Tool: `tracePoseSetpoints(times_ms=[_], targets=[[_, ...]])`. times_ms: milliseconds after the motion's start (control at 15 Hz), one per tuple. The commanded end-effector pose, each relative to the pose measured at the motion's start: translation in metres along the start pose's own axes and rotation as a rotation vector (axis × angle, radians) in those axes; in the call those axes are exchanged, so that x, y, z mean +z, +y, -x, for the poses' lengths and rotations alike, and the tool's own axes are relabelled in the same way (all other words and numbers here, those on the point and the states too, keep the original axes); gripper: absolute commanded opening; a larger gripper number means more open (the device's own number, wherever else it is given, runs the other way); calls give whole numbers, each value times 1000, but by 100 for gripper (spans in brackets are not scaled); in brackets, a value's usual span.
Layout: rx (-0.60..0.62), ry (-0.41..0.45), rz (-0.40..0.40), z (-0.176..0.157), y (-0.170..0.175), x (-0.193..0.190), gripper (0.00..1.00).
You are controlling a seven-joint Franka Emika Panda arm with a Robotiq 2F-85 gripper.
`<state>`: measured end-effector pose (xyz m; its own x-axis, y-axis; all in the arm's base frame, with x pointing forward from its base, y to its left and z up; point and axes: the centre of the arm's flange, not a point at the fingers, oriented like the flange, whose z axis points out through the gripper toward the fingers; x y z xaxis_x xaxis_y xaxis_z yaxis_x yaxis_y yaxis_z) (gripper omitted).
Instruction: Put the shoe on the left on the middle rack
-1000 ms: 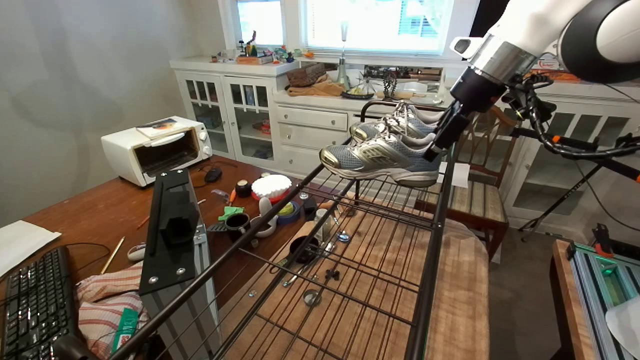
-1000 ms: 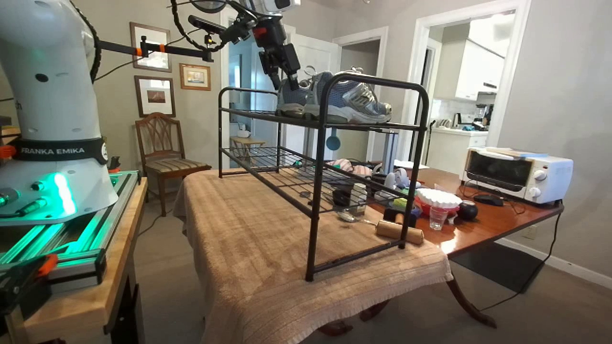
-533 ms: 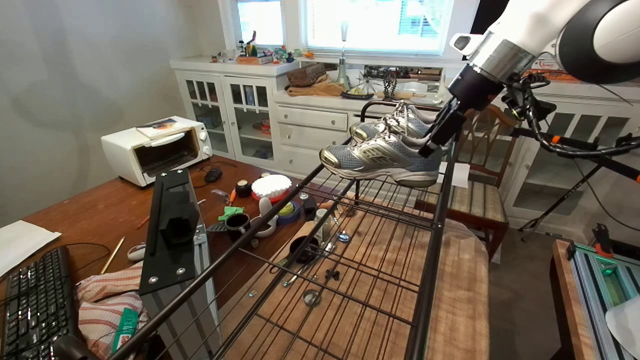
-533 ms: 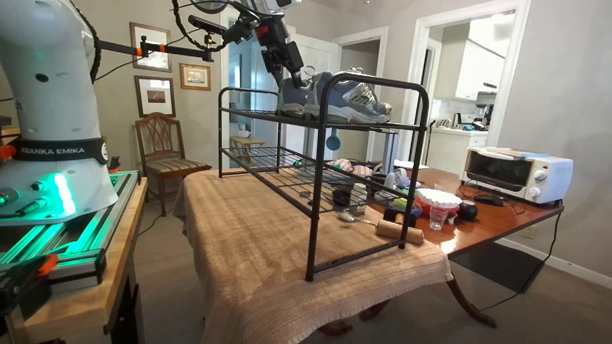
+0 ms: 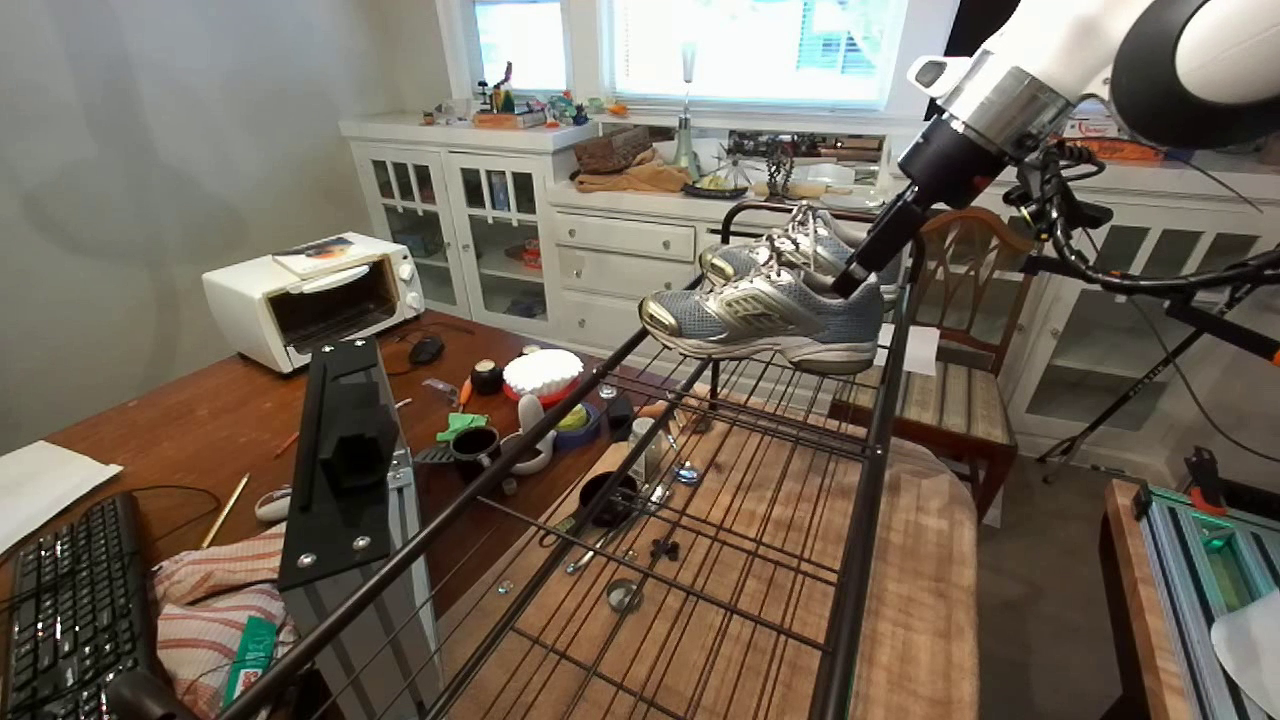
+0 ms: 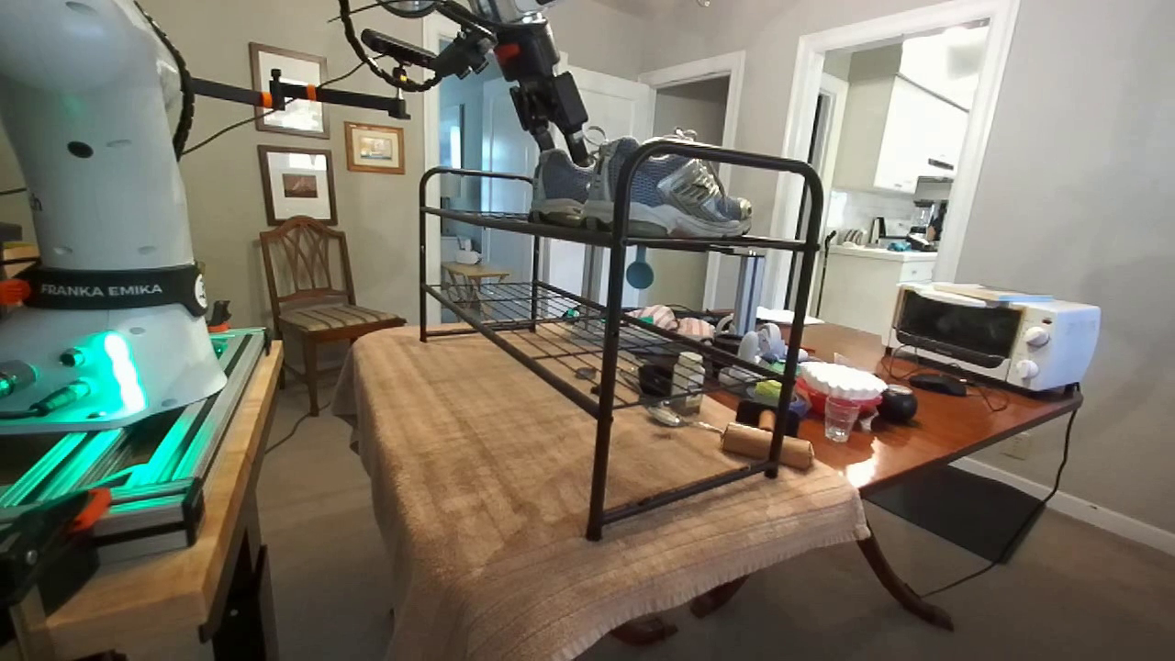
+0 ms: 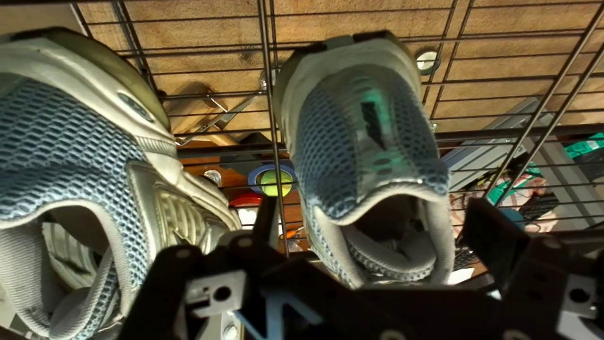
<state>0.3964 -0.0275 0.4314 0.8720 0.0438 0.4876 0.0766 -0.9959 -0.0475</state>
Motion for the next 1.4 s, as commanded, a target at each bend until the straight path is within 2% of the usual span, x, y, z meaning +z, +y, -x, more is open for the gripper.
tracePoseSetpoints(times_ms=[0, 600, 1333], targets=[[70, 25, -10, 17, 4, -2, 100], [202, 9, -27, 17, 12, -3, 100], [363, -72, -27, 19, 14, -1, 100]])
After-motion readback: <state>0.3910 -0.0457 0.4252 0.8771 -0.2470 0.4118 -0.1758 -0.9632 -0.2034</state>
